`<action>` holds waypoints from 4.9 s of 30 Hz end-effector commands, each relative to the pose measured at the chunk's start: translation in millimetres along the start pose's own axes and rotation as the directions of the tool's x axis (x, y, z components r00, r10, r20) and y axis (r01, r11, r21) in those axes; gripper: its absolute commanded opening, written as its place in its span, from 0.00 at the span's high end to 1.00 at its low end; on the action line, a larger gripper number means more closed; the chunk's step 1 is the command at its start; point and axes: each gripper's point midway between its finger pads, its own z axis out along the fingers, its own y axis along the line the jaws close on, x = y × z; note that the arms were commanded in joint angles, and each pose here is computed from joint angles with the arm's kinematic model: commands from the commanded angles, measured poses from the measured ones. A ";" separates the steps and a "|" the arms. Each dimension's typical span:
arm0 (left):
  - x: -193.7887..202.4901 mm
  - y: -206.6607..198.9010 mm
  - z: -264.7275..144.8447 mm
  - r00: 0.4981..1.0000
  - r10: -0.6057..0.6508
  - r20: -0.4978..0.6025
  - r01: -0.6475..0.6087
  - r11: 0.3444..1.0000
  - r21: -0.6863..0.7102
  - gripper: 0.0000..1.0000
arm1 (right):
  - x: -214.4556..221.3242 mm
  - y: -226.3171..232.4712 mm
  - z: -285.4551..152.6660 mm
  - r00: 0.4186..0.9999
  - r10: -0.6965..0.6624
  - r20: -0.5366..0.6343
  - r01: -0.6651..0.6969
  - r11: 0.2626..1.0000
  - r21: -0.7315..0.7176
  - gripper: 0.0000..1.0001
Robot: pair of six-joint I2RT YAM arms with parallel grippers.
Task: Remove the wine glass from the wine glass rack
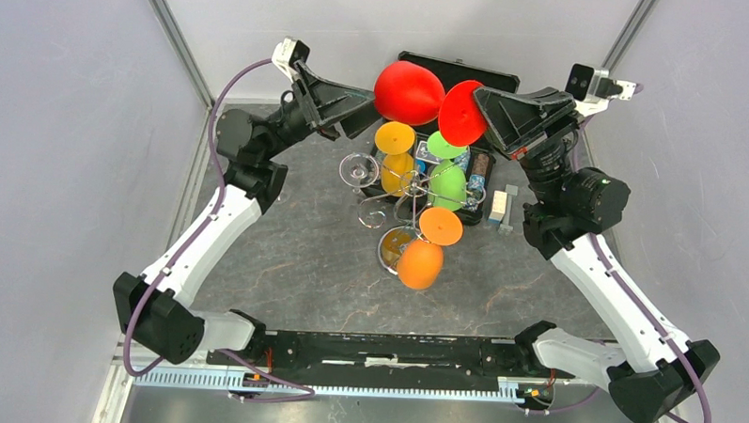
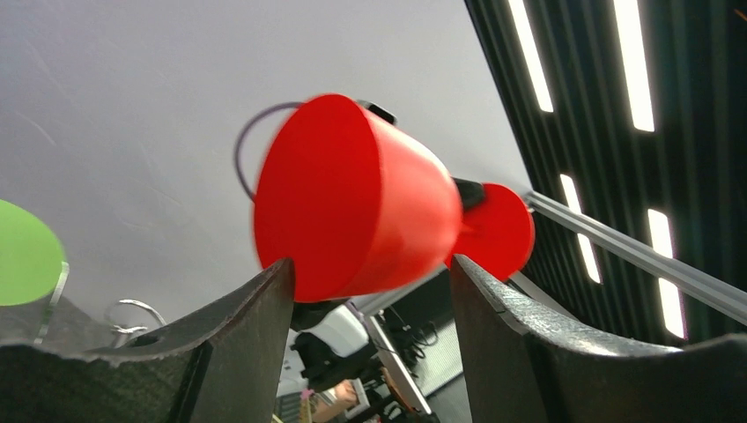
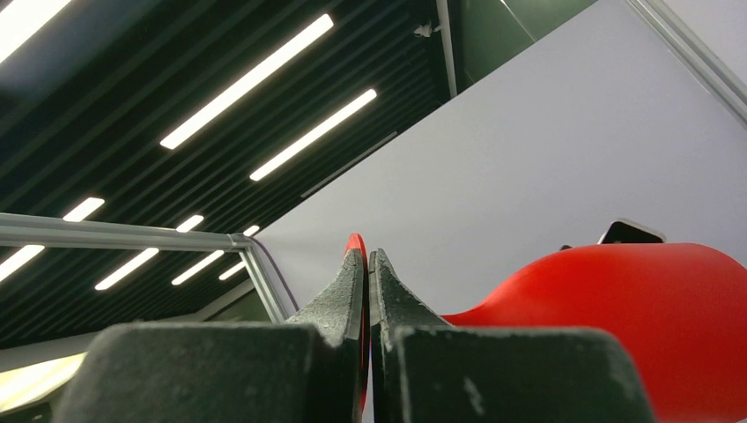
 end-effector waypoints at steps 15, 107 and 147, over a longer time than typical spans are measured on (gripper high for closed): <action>46.4 -84.1 -21.5 0.978 0.152 -0.144 -0.112 0.962 0.248 0.38 | -4.1 -66.4 -36.1 0.963 0.208 0.172 -0.241 0.950 0.199 1.00; -77.1 195.7 -162.0 0.775 0.293 -0.561 -0.555 -0.109 -0.824 0.98 | -81.3 -98.2 -121.7 0.609 -0.704 -0.365 0.715 0.288 0.637 0.21; -83.5 316.9 -229.4 0.832 -0.098 -0.547 -0.555 -0.155 -0.817 0.57 | -80.1 -91.3 -140.1 0.605 -0.688 -0.400 0.716 0.250 0.652 0.20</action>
